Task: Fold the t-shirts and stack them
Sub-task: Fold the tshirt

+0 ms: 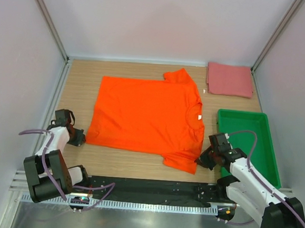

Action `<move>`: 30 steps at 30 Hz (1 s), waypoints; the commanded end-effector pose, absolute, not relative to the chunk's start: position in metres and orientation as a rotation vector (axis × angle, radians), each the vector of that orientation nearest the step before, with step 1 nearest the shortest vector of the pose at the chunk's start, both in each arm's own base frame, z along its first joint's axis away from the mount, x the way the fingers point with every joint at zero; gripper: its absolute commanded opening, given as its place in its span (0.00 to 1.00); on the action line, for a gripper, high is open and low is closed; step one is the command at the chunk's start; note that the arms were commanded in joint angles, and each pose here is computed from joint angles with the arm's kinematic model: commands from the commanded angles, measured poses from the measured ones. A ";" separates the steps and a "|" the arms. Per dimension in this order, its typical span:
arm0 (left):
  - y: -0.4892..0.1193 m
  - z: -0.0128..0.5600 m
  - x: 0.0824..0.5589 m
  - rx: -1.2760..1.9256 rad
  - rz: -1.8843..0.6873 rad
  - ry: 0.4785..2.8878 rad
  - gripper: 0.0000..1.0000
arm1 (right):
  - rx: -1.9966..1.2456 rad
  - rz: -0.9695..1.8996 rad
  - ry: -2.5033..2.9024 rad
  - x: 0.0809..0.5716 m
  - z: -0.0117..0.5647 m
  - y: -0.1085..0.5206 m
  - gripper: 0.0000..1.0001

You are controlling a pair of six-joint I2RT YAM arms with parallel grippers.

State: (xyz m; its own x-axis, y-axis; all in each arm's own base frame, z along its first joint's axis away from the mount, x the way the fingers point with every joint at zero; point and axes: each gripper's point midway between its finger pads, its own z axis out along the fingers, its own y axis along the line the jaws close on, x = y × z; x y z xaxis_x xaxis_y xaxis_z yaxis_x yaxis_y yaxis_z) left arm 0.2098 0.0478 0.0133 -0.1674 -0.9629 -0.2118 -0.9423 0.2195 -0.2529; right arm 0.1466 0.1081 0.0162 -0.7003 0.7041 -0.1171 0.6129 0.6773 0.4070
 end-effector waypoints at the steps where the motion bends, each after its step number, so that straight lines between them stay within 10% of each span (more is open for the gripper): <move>1: 0.055 0.003 0.182 -1.841 0.056 2.173 0.00 | 1.033 0.425 2.708 0.130 0.004 0.099 0.01; 30: 0.048 0.062 0.180 -1.599 0.192 2.380 0.00 | 0.453 0.650 2.674 0.213 0.111 0.130 0.01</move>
State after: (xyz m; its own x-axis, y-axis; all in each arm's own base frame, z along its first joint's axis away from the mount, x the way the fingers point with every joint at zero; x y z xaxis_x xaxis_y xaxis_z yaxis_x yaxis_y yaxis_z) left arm 0.1805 0.0321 0.0456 -0.3214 -0.9191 -0.2277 -0.9302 0.3515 -0.1058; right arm 0.1974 0.1301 0.1031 -0.8780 0.4160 -0.2366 0.2651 0.8344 0.4832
